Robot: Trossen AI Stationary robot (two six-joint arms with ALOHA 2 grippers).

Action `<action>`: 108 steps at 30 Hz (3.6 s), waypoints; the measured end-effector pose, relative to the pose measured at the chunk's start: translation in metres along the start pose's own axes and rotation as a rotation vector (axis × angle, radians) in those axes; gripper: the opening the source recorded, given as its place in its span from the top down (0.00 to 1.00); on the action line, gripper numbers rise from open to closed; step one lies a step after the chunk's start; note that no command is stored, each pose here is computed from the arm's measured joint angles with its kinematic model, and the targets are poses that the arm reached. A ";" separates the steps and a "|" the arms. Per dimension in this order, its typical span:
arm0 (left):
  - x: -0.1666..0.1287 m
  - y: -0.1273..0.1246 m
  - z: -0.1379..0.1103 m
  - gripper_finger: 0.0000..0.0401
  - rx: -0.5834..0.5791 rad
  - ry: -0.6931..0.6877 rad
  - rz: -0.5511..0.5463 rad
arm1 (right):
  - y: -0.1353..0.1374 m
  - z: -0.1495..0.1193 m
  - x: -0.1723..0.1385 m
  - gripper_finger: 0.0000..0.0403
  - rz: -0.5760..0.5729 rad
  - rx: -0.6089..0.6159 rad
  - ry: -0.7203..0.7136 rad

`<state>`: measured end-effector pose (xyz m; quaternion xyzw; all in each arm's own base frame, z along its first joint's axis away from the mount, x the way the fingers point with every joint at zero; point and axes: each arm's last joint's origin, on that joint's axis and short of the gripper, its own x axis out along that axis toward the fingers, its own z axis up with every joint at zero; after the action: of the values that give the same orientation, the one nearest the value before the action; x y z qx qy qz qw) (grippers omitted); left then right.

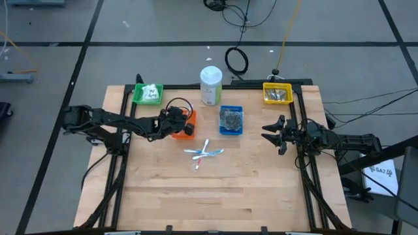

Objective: Pick & Place Travel size toiletries
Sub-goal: Put the blue toothbrush into the orange bin

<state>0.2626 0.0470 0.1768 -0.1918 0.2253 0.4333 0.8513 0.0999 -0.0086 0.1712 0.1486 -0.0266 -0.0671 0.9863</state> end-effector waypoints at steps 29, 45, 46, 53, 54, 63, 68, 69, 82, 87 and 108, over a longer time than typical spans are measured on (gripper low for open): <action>-0.054 -0.076 0.022 0.58 0.460 -0.082 -0.721 | 0.000 0.000 0.000 0.56 0.000 0.000 -0.001; -0.001 -0.106 -0.051 0.58 0.685 0.007 -0.715 | 0.000 0.000 0.000 0.56 0.000 0.000 -0.003; 0.003 -0.106 -0.053 0.58 0.685 0.016 -0.716 | 0.000 0.000 0.000 0.56 0.000 0.000 0.000; 0.022 -0.102 -0.067 0.58 0.698 0.084 -0.736 | 0.000 0.000 0.000 0.56 0.000 0.000 -0.001; 0.024 -0.102 -0.068 0.58 0.704 0.090 -0.736 | 0.000 0.000 0.000 0.56 0.000 0.000 -0.001; 0.025 -0.100 -0.072 0.58 0.722 0.114 -0.731 | 0.000 0.000 0.000 0.57 0.000 0.000 -0.001; 0.026 -0.099 -0.073 0.59 0.730 0.127 -0.717 | 0.000 0.000 0.000 0.56 0.000 0.000 0.000; 0.026 -0.099 -0.073 0.60 0.731 0.126 -0.717 | 0.000 0.000 0.000 0.56 0.000 0.000 -0.001; 0.025 -0.099 -0.068 0.95 0.758 0.092 -0.722 | 0.000 0.000 0.000 0.56 0.000 0.000 0.000; 0.015 -0.110 -0.045 0.91 0.718 0.014 -0.750 | 0.000 0.000 0.000 0.57 0.000 0.000 -0.001; -0.061 -0.042 0.070 0.88 0.173 -0.303 -0.107 | 0.000 0.000 0.000 0.56 0.000 0.000 0.000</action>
<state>0.2808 0.0210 0.2737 -0.0618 0.1204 0.3904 0.9106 0.0999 -0.0086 0.1711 0.1488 -0.0266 -0.0673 0.9862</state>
